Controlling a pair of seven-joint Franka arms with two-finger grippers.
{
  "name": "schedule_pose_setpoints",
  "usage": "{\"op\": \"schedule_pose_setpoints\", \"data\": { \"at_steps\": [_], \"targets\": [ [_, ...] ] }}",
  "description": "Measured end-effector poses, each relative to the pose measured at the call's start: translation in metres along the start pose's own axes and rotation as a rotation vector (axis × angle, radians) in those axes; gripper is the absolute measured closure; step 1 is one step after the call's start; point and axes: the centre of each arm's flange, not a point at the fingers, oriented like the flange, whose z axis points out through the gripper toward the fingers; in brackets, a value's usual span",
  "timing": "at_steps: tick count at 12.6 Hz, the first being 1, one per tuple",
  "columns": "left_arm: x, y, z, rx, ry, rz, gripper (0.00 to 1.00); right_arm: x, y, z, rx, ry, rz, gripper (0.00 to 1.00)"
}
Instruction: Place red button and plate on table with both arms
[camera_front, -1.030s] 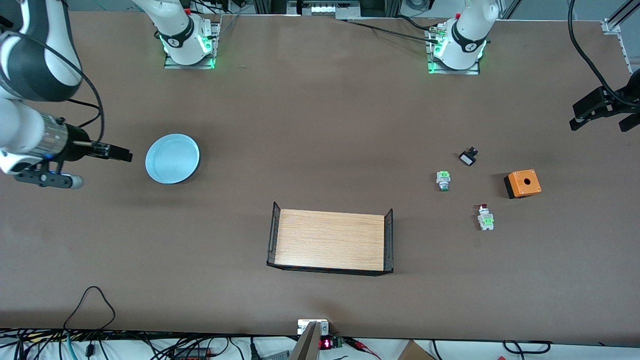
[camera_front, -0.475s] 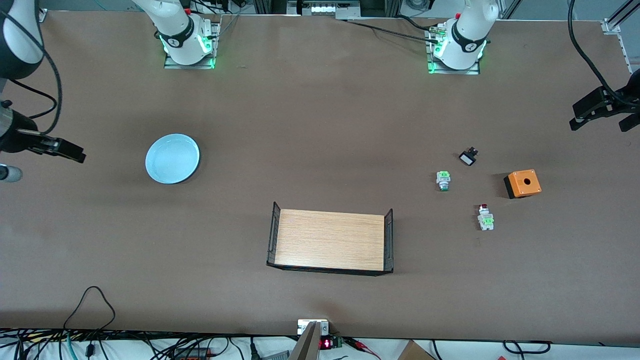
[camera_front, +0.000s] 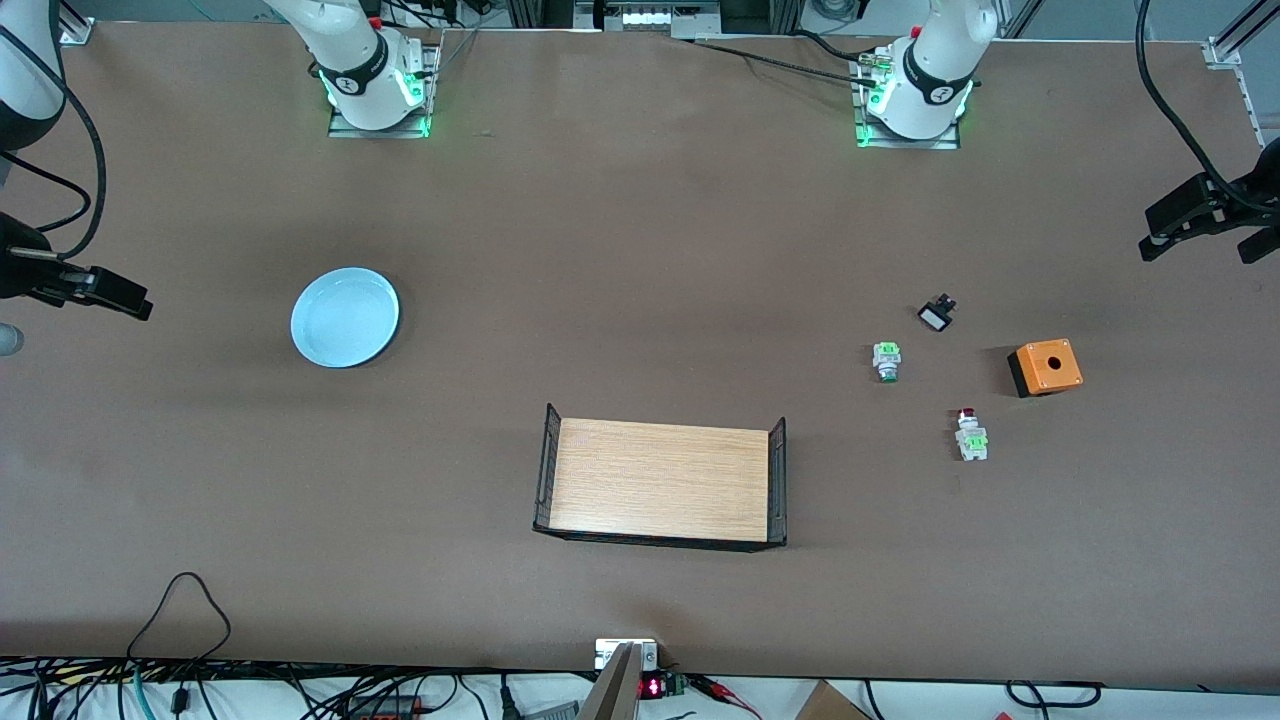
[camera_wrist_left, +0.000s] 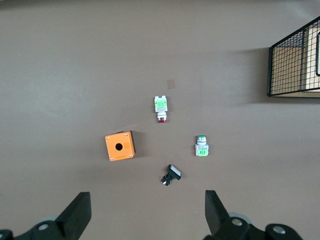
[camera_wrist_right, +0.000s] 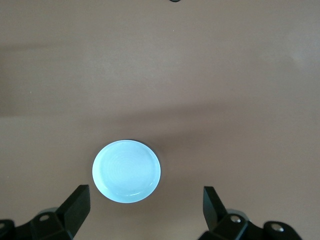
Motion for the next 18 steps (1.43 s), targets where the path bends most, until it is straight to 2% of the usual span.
{"op": "schedule_pose_setpoints", "data": {
  "at_steps": [6, 8, 10, 18],
  "targets": [
    [0.000, 0.000, 0.000, 0.000, 0.000, 0.000, 0.00, -0.003, -0.009, 0.000, -0.005, -0.004, -0.028, 0.00],
    [0.000, 0.000, 0.000, 0.000, 0.000, 0.000, 0.00, -0.010, -0.004, 0.003, 0.002, 0.043, -0.032, 0.00],
    [0.000, 0.000, 0.000, 0.000, 0.000, 0.000, 0.00, -0.023, -0.002, 0.004, 0.009, 0.055, -0.038, 0.00],
    [0.000, 0.000, 0.000, 0.000, 0.000, 0.000, 0.00, -0.037, 0.000, -0.005, 0.017, -0.001, -0.038, 0.00]
  ]
}}
